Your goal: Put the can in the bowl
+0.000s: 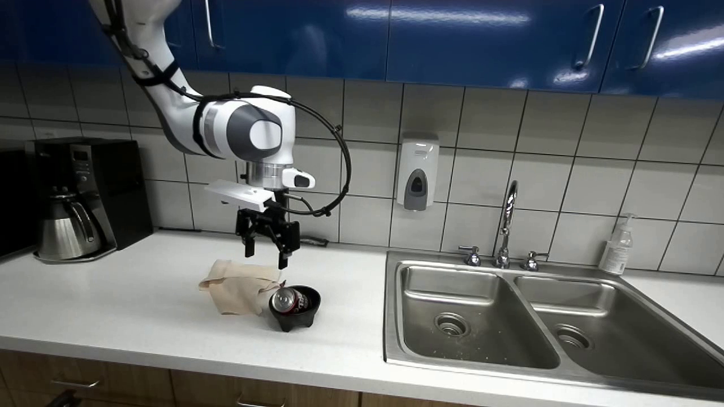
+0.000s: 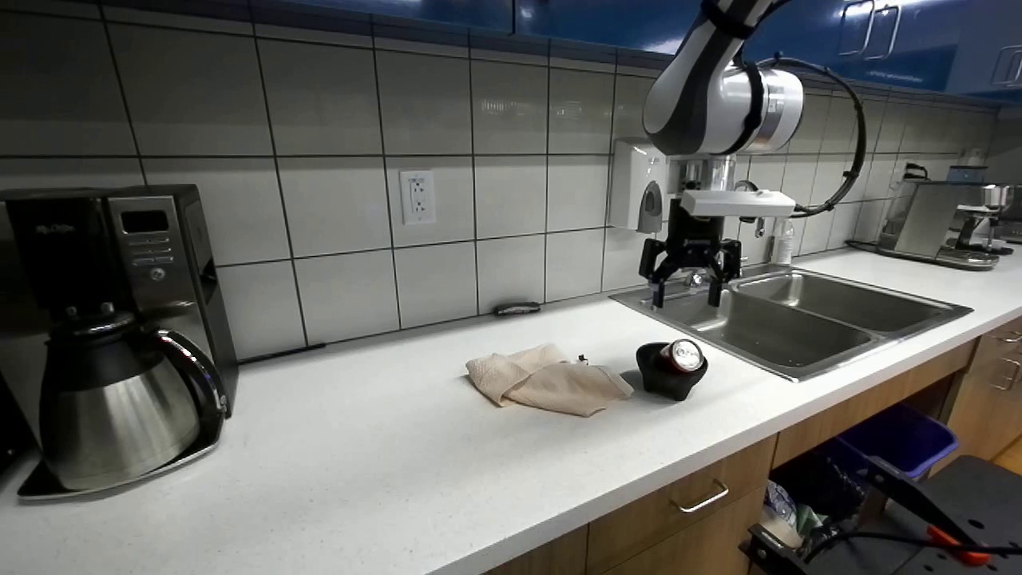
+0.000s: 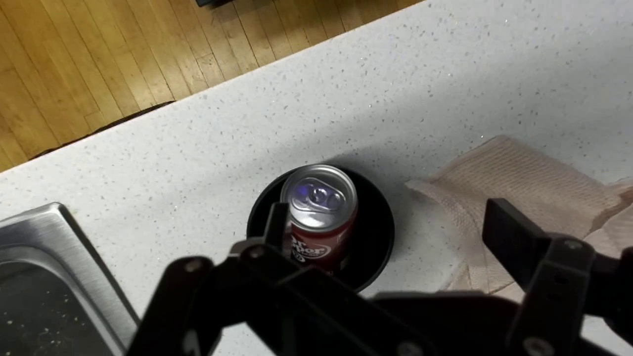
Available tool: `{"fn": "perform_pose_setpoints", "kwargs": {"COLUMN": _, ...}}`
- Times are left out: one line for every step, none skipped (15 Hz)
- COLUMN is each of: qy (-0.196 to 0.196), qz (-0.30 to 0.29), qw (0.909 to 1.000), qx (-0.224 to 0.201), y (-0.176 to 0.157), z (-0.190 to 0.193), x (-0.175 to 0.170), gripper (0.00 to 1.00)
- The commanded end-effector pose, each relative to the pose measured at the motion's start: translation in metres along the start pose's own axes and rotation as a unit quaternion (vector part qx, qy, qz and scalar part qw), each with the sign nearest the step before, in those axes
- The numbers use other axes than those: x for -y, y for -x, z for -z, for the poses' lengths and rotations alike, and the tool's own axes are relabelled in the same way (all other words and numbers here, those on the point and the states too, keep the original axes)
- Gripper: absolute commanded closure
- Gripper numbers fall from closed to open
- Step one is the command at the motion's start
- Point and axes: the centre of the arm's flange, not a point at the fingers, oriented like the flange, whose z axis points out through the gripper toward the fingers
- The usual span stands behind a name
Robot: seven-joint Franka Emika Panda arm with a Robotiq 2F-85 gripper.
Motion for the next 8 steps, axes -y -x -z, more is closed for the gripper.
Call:
{"fn": "perform_pose_setpoints", "kwargs": {"qy": 0.001, "qz": 0.048, "qw": 0.9987, "qx": -0.015, "y": 0.04, "z": 0.027, "x": 0.011, "gripper": 0.0}}
{"fn": "perform_pose_setpoints", "kwargs": {"qy": 0.002, "qz": 0.059, "qw": 0.998, "qx": -0.021, "y": 0.048, "z": 0.031, "x": 0.015, "gripper": 0.0}}
{"fn": "perform_pose_setpoints", "kwargs": {"qy": 0.004, "qz": 0.07, "qw": 0.9972, "qx": -0.027, "y": 0.055, "z": 0.035, "x": 0.018, "gripper": 0.0}}
{"fn": "perform_pose_setpoints", "kwargs": {"qy": 0.005, "qz": 0.08, "qw": 0.9962, "qx": -0.032, "y": 0.062, "z": 0.04, "x": 0.021, "gripper": 0.0}}
{"fn": "perform_pose_setpoints", "kwargs": {"qy": 0.006, "qz": 0.091, "qw": 0.9951, "qx": -0.038, "y": 0.07, "z": 0.044, "x": 0.024, "gripper": 0.0}}
{"fn": "perform_pose_setpoints", "kwargs": {"qy": 0.007, "qz": 0.102, "qw": 0.9938, "qx": -0.043, "y": 0.077, "z": 0.049, "x": 0.027, "gripper": 0.0}}
{"fn": "perform_pose_setpoints", "kwargs": {"qy": 0.007, "qz": 0.11, "qw": 0.9928, "qx": -0.047, "y": 0.083, "z": 0.054, "x": 0.03, "gripper": 0.0}}
{"fn": "perform_pose_setpoints", "kwargs": {"qy": 0.006, "qz": 0.121, "qw": 0.9915, "qx": -0.047, "y": 0.09, "z": 0.059, "x": 0.032, "gripper": 0.0}}
